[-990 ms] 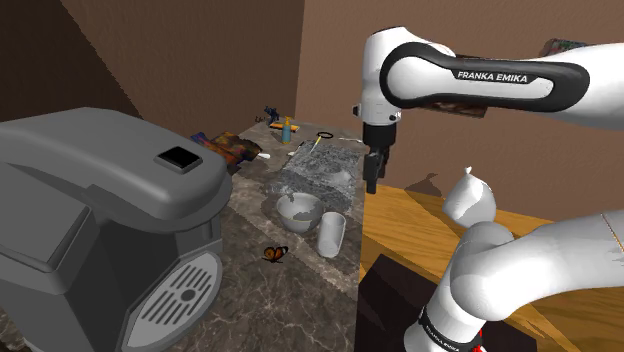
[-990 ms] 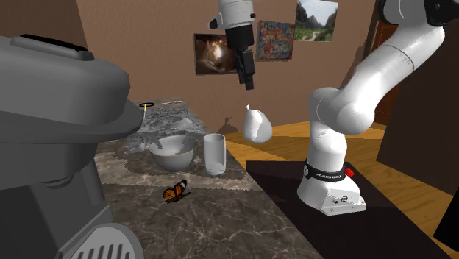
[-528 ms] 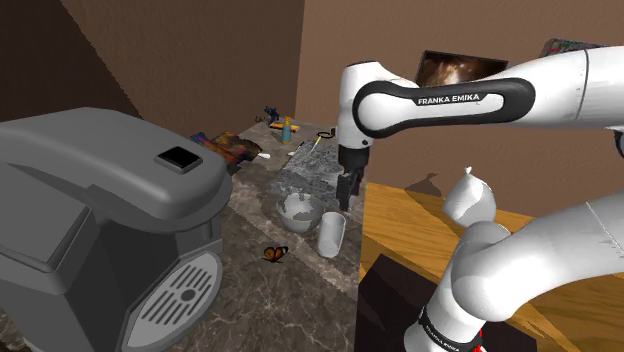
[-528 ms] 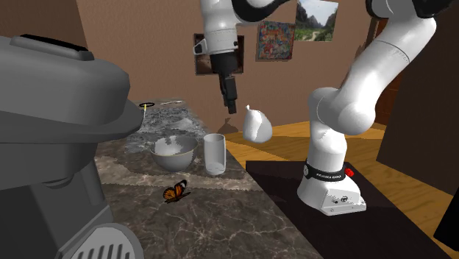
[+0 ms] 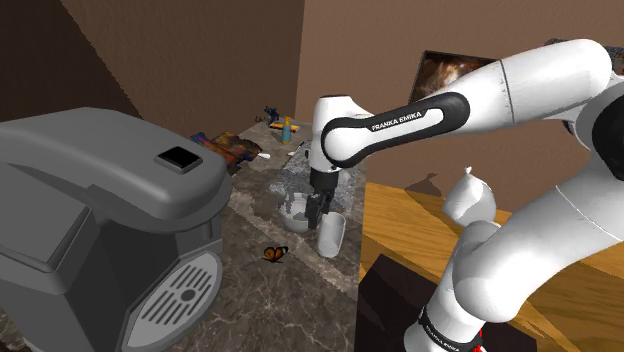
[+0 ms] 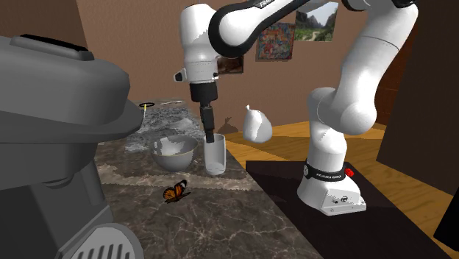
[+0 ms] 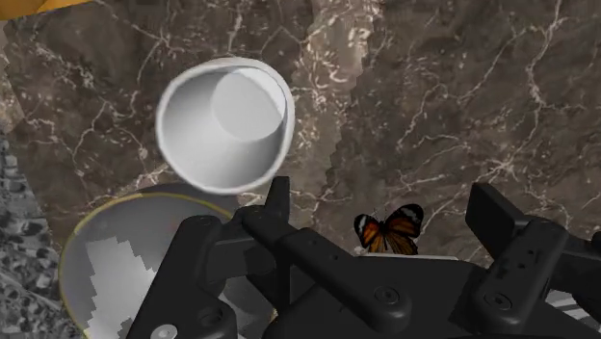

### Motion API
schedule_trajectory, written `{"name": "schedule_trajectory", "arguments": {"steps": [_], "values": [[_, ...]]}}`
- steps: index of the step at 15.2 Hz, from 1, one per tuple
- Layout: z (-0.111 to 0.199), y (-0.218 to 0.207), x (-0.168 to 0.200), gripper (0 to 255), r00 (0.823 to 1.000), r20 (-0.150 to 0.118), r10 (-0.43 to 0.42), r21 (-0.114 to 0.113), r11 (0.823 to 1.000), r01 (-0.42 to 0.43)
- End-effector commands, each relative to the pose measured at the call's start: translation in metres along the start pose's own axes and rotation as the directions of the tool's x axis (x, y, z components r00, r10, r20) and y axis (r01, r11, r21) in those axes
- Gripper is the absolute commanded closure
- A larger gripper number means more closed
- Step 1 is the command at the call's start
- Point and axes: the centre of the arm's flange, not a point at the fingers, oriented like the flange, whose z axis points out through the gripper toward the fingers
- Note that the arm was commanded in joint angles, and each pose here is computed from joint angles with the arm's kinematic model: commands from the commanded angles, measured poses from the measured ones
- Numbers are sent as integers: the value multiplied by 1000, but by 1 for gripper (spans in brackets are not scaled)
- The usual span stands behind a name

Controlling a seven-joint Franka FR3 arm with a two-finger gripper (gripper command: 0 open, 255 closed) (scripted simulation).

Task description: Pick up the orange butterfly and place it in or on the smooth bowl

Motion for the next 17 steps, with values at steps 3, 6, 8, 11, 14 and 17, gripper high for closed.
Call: {"name": "schedule_trajectory", "arguments": {"steps": [3,6,8,11,14,17], "values": [[34,-6,33,0,999,-35,-14,30,999,15],[59,-12,59,0,998,-59,-24,52,998,27],[75,-16,76,0,997,-76,-31,67,997,36],[98,-24,103,0,994,-100,-40,89,995,49],[115,-27,111,0,993,-107,-42,94,994,53],[131,-29,113,0,993,-107,-42,94,994,53]]}}
